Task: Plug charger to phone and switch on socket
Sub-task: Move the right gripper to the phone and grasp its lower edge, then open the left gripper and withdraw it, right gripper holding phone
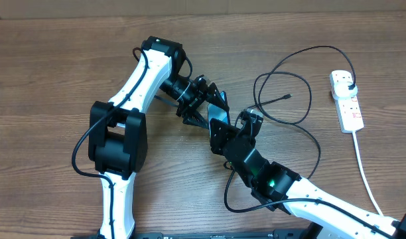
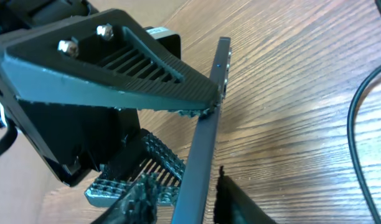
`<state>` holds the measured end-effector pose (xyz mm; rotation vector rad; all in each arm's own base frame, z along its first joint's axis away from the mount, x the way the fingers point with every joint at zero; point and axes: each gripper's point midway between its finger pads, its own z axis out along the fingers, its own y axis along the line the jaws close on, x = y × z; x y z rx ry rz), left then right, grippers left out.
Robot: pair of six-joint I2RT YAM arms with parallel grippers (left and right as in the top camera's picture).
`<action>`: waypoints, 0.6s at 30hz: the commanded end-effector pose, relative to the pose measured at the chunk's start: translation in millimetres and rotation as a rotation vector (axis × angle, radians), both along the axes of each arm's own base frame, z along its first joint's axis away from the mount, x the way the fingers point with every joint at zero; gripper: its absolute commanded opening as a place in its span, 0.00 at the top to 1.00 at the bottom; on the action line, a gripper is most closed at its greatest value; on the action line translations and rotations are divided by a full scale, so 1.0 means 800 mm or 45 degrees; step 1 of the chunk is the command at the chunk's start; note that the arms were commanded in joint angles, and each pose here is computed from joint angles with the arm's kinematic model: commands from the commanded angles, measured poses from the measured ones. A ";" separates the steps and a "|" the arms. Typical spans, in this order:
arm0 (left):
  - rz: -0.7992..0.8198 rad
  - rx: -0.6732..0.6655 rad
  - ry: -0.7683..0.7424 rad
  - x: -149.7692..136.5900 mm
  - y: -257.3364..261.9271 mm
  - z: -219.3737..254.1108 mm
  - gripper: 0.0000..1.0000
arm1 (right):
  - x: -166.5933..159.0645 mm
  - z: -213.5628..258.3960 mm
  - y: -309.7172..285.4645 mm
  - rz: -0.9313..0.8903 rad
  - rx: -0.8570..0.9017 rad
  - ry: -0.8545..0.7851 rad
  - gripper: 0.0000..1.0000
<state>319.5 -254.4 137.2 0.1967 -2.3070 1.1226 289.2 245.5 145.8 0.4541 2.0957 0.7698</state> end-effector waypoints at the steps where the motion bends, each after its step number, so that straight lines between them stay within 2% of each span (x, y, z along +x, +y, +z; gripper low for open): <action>1: 0.022 -0.071 -0.014 0.007 -0.006 0.016 0.46 | 0.003 0.016 0.008 0.008 0.034 -0.023 0.74; 7: 0.021 -0.067 -0.015 0.007 -0.005 0.015 0.46 | -0.003 0.016 0.021 0.080 0.071 -0.002 0.91; 12: 0.020 -0.067 -0.016 0.007 -0.005 0.015 0.43 | -0.004 0.019 0.025 0.098 0.089 -0.003 0.96; 16: 0.016 -0.066 -0.044 0.011 -0.006 0.012 0.30 | -0.004 0.019 0.025 0.097 0.089 -0.004 0.96; 18: 0.017 -0.072 -0.055 0.013 -0.006 0.012 0.07 | -0.003 0.020 0.024 0.091 0.086 -0.008 0.96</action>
